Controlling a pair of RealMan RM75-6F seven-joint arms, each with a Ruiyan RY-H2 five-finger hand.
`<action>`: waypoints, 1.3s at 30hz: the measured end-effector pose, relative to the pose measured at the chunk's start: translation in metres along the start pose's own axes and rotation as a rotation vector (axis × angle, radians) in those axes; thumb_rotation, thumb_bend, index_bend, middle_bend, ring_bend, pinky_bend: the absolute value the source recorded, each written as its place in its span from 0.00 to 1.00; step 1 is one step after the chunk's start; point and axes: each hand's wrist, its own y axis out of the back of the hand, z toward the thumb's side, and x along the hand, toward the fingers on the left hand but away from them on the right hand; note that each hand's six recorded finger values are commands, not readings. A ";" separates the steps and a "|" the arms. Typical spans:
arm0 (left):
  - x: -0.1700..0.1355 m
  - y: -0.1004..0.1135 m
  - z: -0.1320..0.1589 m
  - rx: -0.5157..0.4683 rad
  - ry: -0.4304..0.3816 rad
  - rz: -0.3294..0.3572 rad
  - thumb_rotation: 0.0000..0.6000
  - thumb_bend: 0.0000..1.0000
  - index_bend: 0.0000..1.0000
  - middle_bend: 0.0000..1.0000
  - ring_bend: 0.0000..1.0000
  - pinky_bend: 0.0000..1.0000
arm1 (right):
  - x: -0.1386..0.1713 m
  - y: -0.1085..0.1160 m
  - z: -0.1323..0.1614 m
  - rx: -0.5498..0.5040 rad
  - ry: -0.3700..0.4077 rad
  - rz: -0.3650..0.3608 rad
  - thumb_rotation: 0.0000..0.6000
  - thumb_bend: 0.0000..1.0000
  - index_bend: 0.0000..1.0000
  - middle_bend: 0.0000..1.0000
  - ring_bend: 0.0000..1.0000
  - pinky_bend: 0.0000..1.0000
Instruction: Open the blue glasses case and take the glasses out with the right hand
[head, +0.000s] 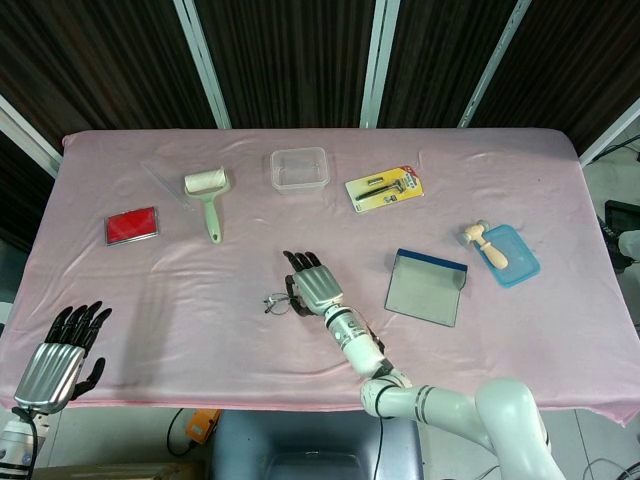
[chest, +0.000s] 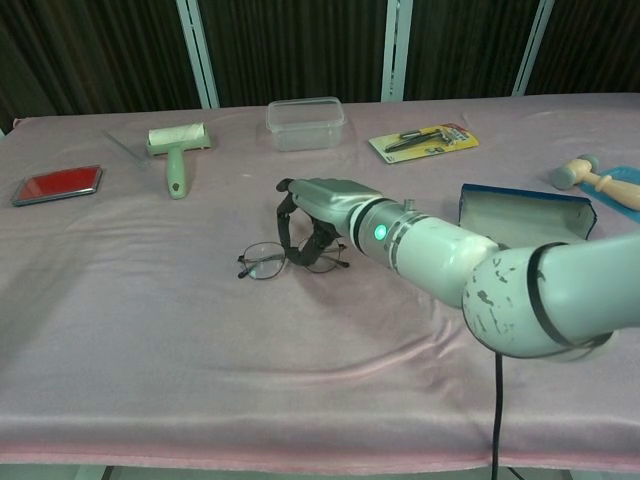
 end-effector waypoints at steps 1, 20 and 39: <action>0.000 0.000 0.000 0.000 -0.001 0.000 1.00 0.44 0.00 0.00 0.00 0.04 | -0.001 -0.001 0.000 0.007 -0.002 0.001 1.00 0.56 0.38 0.07 0.00 0.00; -0.005 0.005 0.002 -0.004 -0.011 0.028 1.00 0.44 0.00 0.00 0.00 0.05 | 0.067 0.062 -0.038 0.164 0.052 -0.170 1.00 0.55 0.20 0.00 0.00 0.00; -0.018 0.012 0.009 0.030 -0.036 0.107 1.00 0.44 0.00 0.00 0.00 0.03 | 0.341 0.073 -0.217 0.305 -0.336 -0.403 1.00 0.33 0.09 0.00 0.00 0.00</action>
